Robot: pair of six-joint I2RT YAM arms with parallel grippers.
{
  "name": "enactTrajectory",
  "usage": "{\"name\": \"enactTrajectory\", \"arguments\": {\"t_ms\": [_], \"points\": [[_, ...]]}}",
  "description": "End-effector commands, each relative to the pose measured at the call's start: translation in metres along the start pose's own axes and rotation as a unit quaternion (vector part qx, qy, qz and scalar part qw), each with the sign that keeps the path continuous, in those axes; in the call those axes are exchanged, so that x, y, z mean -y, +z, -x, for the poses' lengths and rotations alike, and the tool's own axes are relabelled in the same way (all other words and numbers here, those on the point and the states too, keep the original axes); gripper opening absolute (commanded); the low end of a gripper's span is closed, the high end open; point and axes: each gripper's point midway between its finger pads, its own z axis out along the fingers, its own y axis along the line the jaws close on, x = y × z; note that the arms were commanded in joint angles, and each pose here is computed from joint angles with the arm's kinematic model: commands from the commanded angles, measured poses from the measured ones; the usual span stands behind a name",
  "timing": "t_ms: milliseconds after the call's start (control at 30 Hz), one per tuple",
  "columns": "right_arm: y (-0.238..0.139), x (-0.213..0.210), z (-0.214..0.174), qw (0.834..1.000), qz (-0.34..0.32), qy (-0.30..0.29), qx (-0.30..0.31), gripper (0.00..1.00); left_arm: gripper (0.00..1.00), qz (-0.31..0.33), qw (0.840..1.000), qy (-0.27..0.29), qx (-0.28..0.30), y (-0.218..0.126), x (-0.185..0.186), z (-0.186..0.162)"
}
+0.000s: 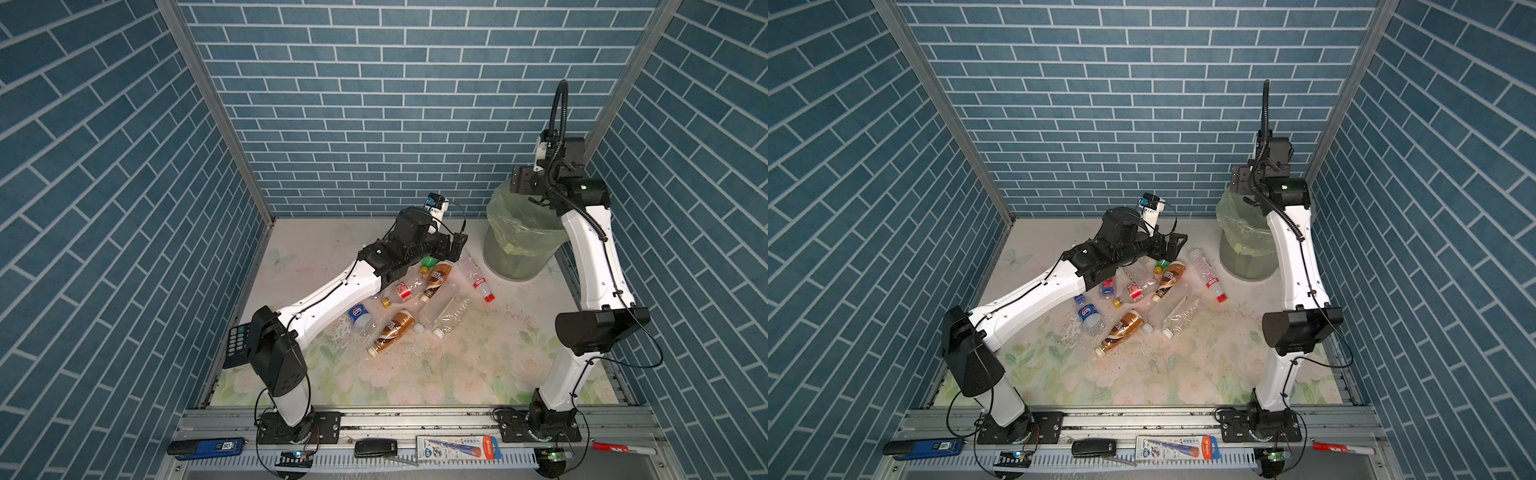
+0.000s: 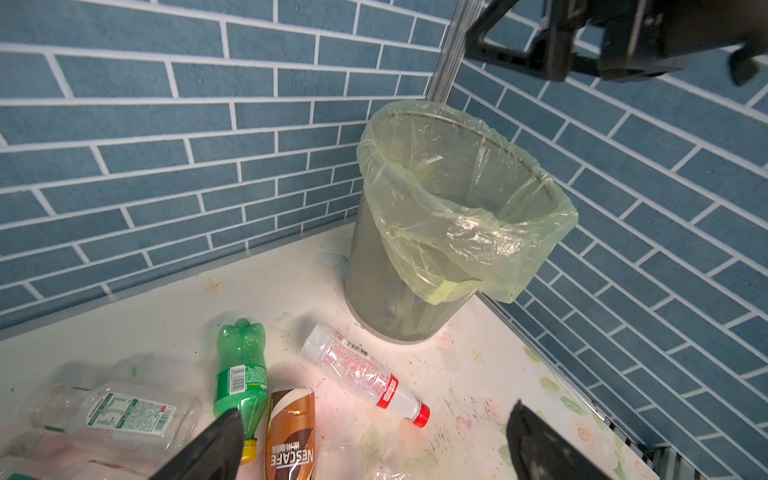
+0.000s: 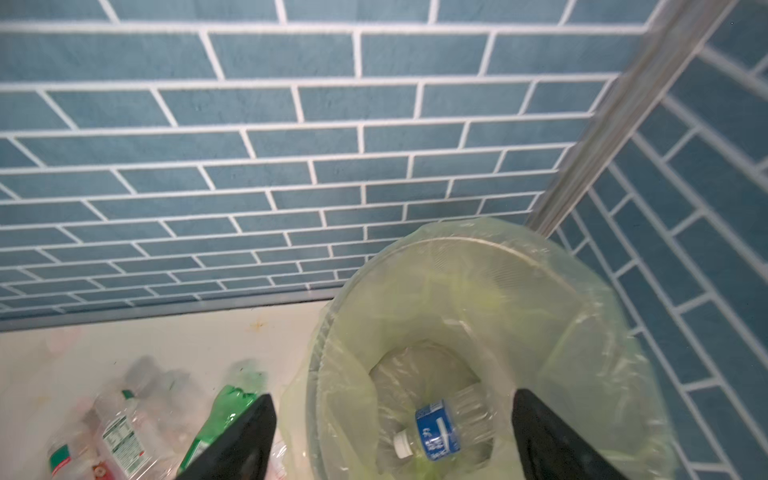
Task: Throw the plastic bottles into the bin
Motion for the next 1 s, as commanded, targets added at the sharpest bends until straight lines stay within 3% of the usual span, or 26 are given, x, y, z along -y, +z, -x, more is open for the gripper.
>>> {"name": "enactTrajectory", "arguments": {"t_ms": [0, 167, 300, 700, 967], "points": [[0.027, -0.03, -0.038, 0.996, 0.051, -0.02, -0.074, 0.81, 0.99, 0.008, 1.0, -0.007, -0.006, -0.008, -0.005, -0.004], [0.055, -0.042, -0.062, 0.991, 0.064, -0.039, -0.11, 0.57, 0.99, 0.014, 1.0, -0.012, -0.013, -0.011, -0.009, -0.011], [0.072, -0.044, -0.074, 0.988, 0.061, -0.056, -0.127, 0.45, 0.99, 0.021, 0.999, -0.012, -0.021, -0.014, -0.012, -0.018], [0.085, -0.071, -0.086, 0.982, 0.113, -0.067, -0.137, 0.02, 0.99, 0.041, 0.999, -0.011, -0.008, -0.03, -0.022, -0.014], [0.079, -0.109, -0.077, 0.977, 0.155, -0.095, -0.113, 0.0, 0.99, 0.066, 0.997, -0.023, -0.015, -0.028, -0.036, -0.025]]}}
